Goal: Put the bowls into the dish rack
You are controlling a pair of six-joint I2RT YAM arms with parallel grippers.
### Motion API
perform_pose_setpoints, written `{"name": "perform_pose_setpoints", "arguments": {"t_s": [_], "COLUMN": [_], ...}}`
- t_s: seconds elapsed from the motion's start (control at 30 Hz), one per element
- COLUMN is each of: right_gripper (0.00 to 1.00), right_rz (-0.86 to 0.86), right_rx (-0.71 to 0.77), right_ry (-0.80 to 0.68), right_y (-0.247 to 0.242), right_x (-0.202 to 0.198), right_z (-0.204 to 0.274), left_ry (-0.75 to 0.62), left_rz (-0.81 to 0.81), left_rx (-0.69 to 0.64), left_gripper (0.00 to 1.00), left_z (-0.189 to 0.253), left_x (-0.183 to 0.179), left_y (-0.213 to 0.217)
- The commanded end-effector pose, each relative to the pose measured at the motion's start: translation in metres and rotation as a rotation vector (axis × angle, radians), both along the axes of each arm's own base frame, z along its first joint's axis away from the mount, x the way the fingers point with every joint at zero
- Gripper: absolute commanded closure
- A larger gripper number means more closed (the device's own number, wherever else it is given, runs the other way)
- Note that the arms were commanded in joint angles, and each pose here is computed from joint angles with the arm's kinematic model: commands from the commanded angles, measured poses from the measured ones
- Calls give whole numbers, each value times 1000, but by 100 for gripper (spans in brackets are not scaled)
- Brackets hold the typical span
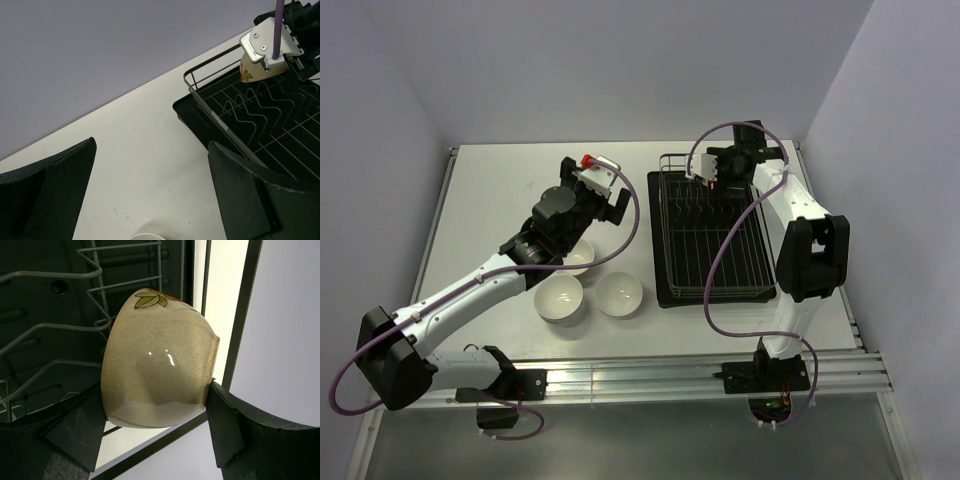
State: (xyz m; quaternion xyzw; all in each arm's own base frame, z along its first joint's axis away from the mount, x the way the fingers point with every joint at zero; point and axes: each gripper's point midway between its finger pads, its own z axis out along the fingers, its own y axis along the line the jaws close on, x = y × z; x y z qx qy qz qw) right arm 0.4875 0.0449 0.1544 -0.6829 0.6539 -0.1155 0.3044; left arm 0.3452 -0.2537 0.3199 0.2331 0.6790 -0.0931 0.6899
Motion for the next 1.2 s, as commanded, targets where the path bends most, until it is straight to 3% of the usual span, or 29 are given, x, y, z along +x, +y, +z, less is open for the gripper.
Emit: {"name": "perform_pose_setpoints", "arguments": {"t_s": [0.0, 0.53, 0.87, 1.03, 1.17], "right_gripper": [100, 98, 61, 53, 37], "right_rz": [-4, -41, -40, -30, -34], "right_rx": [-9, -60, -95, -110, -116], "right_ry": [-87, -42, -28, -27, -29], "right_y": [-7, -19, -24, -25, -27], "right_x": [17, 14, 11, 7, 5], "right_z": [19, 6, 1, -2, -3], "left_ry": [-25, -16, -14, -15, -12], "left_rz": [-3, -10, -10, -7, -7], "left_rx": [-41, -30, -21, -15, -15], "left_gripper": [1, 0, 1, 0, 0], "left_z": [21, 18, 17, 17, 18], "left_x": [2, 5, 6, 7, 7], "left_y": [-2, -5, -6, -6, -6]}}
